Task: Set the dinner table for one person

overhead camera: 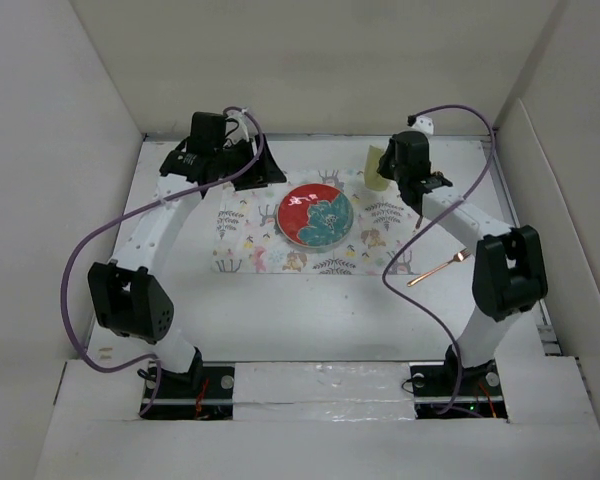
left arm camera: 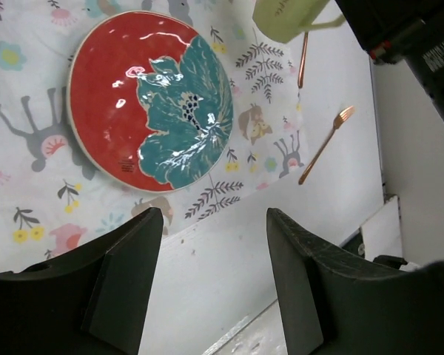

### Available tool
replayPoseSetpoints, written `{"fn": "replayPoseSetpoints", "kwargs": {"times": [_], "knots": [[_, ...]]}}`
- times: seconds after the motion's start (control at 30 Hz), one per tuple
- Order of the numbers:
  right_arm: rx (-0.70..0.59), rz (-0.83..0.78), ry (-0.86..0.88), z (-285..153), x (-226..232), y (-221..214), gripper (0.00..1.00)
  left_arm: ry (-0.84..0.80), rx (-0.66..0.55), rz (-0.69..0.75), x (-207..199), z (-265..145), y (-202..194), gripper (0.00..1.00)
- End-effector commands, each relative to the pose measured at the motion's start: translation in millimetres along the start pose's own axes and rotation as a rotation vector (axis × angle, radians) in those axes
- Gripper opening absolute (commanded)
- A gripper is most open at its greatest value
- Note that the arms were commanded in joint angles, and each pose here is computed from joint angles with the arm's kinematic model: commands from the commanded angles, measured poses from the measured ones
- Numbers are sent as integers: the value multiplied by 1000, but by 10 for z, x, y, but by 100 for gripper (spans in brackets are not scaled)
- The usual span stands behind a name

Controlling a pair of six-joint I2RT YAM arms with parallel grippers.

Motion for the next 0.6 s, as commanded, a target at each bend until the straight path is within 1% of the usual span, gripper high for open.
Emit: {"fn": "replayPoseSetpoints", "kwargs": {"times": [0.0, 0.1, 0.13, 0.17, 0.37, 0.57], "knots": [[-254, 60, 8, 216, 176, 685, 0, 11, -67, 124, -124, -327, 37, 54], [-270, 35, -29, 445, 92, 747, 0, 22, -53, 128, -85, -324, -25, 55], [-298, 40, -33, 477, 86, 899, 0, 18, -45, 124, -75, -317, -60, 54], [-288, 30, -38, 572, 81, 847, 0, 9, -46, 125, -85, -316, -66, 54], [-318, -33, -75, 774, -12, 1036, 0, -8, -21, 105, -44, -235, -149, 54], [-269, -83, -99, 938, -156, 826, 0, -8, -3, 88, 22, -131, -193, 54]]}}
Point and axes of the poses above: each gripper's point midway between its finger pads, its own z axis out along the fingers, its own x axis along the line the jaws close on, y = z × x, the point moved 3 cm from there along -z, back along the fingers, and after that the axes turned 4 degrees about z, right-handed, at the moved point
